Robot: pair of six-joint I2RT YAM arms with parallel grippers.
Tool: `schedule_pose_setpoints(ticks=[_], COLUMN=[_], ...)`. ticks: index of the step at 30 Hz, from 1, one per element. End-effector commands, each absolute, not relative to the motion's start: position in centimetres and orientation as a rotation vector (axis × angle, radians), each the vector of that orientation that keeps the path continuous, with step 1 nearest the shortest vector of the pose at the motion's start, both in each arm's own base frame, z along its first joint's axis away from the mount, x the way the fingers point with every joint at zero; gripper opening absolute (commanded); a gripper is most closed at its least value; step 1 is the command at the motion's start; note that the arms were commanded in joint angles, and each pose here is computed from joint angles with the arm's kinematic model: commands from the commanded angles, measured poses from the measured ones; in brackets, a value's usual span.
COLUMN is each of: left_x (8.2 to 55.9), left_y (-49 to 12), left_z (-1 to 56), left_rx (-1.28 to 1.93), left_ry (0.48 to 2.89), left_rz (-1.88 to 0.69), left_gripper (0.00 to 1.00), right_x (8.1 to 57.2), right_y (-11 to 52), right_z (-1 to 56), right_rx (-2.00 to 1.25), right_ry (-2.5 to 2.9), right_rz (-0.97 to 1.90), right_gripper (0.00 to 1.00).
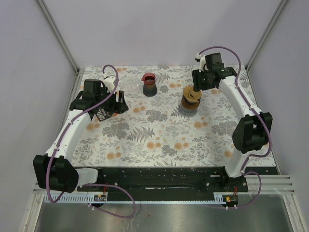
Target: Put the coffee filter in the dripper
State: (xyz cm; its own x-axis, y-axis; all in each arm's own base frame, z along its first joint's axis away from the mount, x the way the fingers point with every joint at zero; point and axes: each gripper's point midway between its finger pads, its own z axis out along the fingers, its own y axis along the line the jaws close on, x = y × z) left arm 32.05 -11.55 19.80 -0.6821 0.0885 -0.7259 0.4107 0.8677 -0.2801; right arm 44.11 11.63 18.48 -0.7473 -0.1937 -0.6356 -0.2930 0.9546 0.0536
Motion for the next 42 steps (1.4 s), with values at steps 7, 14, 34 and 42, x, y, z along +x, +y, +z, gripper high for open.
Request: schedule_pose_setpoints(ticks=[7,14,34,42], left_x=[34.0,35.0,35.3,35.0], left_y=[-10.5,-8.7,-4.7,-4.8], left_z=[23.5,25.4,24.2,24.3], left_rx=[0.378,0.299,0.167,0.173], left_ry=[2.177,2.133,2.144,2.134], left_rz=[-0.489,-0.468,-0.426,-0.434], left_gripper=[0.76,0.8,0.99,0.99], right_x=[43.5,44.6,55.8,59.4], right_y=[12.6,15.9,32.9,34.5], right_z=[31.4,36.0,29.2,21.6], right_rx=[-0.316,-0.276,-0.308,-0.271], right_ry=[2.14,2.018,1.955,1.994], right_rz=[0.27,0.346,0.54,0.423], right_gripper=[0.7,0.88,0.68,0.63])
